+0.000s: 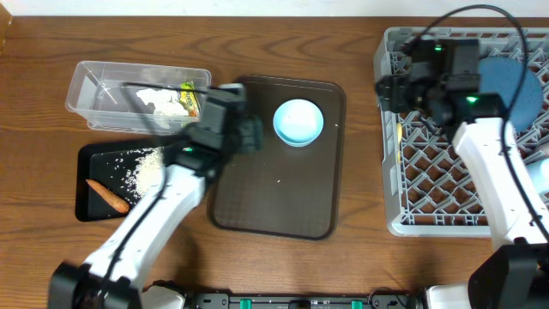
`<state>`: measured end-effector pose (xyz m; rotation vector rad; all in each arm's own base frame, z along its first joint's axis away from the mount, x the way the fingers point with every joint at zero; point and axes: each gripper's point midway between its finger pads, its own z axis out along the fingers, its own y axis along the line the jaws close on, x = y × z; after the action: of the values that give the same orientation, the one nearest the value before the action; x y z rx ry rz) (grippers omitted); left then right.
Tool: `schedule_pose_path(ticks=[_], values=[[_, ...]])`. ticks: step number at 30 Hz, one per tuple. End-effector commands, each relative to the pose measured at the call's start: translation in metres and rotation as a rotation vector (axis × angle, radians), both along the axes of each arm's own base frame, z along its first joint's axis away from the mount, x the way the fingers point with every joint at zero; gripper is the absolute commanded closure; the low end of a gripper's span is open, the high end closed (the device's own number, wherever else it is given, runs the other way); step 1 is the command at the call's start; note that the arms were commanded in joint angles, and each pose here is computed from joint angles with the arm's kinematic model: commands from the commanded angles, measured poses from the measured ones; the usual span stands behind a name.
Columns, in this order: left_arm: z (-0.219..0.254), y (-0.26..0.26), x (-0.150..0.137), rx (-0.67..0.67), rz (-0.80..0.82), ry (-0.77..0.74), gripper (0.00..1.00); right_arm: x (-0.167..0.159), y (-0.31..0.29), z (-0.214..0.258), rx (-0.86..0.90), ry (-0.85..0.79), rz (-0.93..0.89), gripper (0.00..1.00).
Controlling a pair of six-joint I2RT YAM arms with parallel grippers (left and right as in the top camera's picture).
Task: Sort waste into correct bins and load items into the dishwasher rack
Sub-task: 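Set the empty bowl down on the brown tray and open the left gripper, then grasp the light-blue bowl rim with the right gripper, then carry the bowl right and lower it into the dish rack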
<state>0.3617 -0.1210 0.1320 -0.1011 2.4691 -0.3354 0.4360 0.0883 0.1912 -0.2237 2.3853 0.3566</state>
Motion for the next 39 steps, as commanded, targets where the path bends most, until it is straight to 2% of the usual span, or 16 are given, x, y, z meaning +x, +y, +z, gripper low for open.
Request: schedule_pose_path(ticks=[1, 6, 10, 14, 17, 20, 23, 25, 28, 32, 39], values=[[0.005, 0.030, -0.008, 0.022, 0.065, 0.032, 0.37, -0.001, 0.037, -0.017, 0.020, 0.032, 0.085, 0.28], [-0.007, 0.066, -0.026, 0.046, 0.153, 0.138, 0.36, 0.001, 0.075, -0.061, 0.008, 0.099, 0.164, 0.28], [-0.012, 0.079, -0.033, 0.052, 0.188, 0.179, 0.36, 0.004, 0.099, -0.102, 0.034, 0.174, 0.157, 0.30], [-0.012, 0.079, -0.034, 0.053, 0.189, 0.182, 0.36, 0.004, 0.116, -0.132, 0.036, 0.209, 0.171, 0.39], [-0.012, 0.079, -0.034, 0.053, 0.189, 0.182, 0.36, 0.004, 0.124, -0.150, 0.045, 0.238, 0.163, 0.41], [-0.012, 0.079, -0.034, 0.053, 0.189, 0.182, 0.35, 0.000, 0.129, -0.168, 0.031, 0.268, 0.172, 0.55], [-0.012, 0.079, -0.034, 0.053, 0.189, 0.182, 0.34, -0.001, 0.125, -0.178, 0.009, 0.287, 0.151, 0.76], [-0.012, 0.079, -0.034, 0.053, 0.189, 0.182, 0.34, 0.002, 0.118, -0.178, -0.022, 0.276, 0.127, 0.89], [-0.012, 0.079, -0.034, 0.053, 0.189, 0.182, 0.32, 0.008, 0.110, -0.171, -0.036, 0.253, 0.093, 0.99], [-0.012, 0.079, -0.034, 0.053, 0.189, 0.182, 0.32, 0.020, 0.093, -0.146, -0.045, 0.191, 0.044, 0.99], [-0.012, 0.079, -0.034, 0.053, 0.189, 0.182, 0.31, 0.042, 0.044, -0.055, -0.122, -0.042, -0.027, 0.99]])
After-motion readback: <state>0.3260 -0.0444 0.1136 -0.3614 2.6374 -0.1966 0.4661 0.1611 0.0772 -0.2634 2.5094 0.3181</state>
